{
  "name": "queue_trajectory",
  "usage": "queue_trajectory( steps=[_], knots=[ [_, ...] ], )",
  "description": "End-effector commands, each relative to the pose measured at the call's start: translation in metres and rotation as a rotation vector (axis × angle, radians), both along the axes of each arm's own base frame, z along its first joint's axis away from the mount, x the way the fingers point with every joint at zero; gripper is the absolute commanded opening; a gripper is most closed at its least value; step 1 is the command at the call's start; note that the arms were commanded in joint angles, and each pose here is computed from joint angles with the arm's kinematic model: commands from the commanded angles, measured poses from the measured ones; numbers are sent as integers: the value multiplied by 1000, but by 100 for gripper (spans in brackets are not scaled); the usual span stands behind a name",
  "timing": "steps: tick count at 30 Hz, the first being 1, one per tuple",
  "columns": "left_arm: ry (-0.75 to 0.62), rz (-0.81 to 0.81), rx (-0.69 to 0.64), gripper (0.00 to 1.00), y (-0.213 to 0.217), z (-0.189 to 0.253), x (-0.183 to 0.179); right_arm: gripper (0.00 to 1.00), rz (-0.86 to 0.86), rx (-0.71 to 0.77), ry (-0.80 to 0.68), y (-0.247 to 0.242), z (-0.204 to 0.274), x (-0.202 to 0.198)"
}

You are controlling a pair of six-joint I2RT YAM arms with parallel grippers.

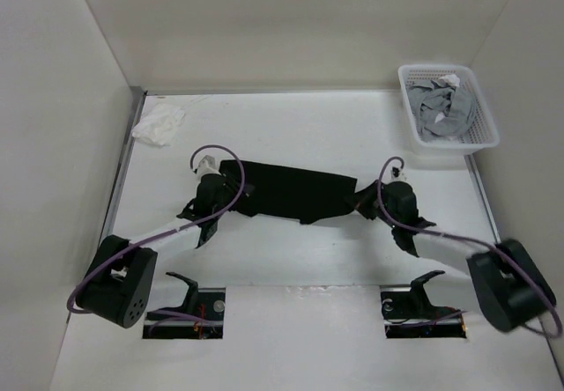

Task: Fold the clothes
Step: Fold the tank top

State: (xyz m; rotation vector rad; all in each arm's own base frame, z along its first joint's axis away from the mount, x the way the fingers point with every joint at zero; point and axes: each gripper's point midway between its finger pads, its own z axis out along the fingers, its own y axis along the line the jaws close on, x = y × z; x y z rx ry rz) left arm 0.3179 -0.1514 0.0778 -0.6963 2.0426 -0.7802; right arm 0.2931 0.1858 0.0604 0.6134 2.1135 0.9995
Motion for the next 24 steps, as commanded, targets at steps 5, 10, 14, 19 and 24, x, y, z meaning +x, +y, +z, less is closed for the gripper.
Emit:
queue_trajectory(
  steps=[5,10,14,19,24],
  knots=[
    [-115,-49,-3,26,-27,33,8,3,-136,-257,-153,-57,75,-27],
    [-124,-67,-10,26,-33,37,7,3,-42,-345,-263,-43,139,-27],
    [-146,-52,-25,26,-25,44,2,4,112,-420,-306,12,163,-16],
    [-163,-13,-37,27,-3,47,-5,4,307,-537,-298,90,154,4],
    [-167,19,-47,28,19,48,-10,5,447,-618,-208,152,109,26]
  ],
)
